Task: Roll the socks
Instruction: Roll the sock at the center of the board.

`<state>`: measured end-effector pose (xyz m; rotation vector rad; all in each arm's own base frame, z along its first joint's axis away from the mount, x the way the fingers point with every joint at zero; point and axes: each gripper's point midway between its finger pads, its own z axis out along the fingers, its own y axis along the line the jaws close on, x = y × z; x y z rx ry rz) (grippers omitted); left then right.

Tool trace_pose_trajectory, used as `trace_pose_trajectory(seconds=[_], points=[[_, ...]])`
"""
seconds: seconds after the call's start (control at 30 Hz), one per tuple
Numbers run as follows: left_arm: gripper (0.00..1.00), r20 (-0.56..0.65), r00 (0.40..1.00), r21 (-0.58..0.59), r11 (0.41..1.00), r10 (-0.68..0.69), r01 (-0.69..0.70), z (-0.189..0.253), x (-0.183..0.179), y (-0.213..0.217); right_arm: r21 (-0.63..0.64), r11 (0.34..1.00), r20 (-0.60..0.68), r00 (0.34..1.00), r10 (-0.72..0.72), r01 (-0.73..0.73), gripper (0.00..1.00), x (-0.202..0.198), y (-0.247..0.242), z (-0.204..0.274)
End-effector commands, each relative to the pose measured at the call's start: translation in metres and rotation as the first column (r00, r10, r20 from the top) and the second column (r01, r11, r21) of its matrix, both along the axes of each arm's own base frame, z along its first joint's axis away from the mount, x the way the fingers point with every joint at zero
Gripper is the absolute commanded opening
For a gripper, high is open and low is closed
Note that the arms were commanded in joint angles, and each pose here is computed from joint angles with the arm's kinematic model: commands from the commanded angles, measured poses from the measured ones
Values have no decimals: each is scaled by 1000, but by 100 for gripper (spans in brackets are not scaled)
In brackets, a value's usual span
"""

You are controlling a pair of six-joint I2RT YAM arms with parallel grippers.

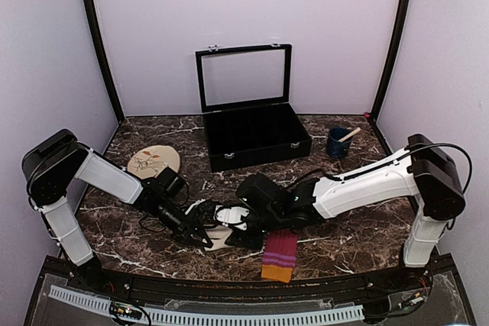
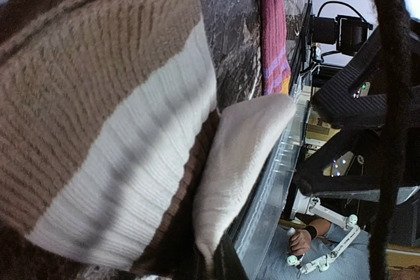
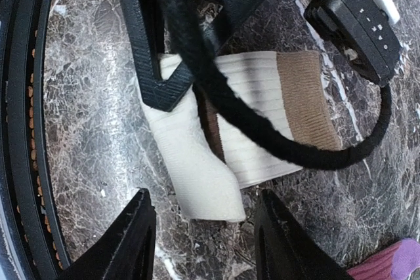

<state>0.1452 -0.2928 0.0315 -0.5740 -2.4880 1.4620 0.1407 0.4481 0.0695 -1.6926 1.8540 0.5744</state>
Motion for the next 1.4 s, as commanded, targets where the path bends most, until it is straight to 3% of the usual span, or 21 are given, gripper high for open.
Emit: trace_pose_trajectory(seconds=[0.0,0.77,1.2,1.37], points=[[0,-22,1000,-21,1000,-2,1,2,-1,1,0,999,54,997,47,-47,48,-1,13,0],[0,-53,999,-28,1000,0,-2,-1,-8,4,-65,993,34,994,103,-100,41,-10,15,-31],[0,-56,998,-35,999,-4,2,-2,-8,4,-85,990,-25,994,108,-110,33,-18,11,-44],[0,-58,998,-39,999,-5,3,-2,-8,3,-116,987,-53,993,106,-111,24,-23,1,-59]])
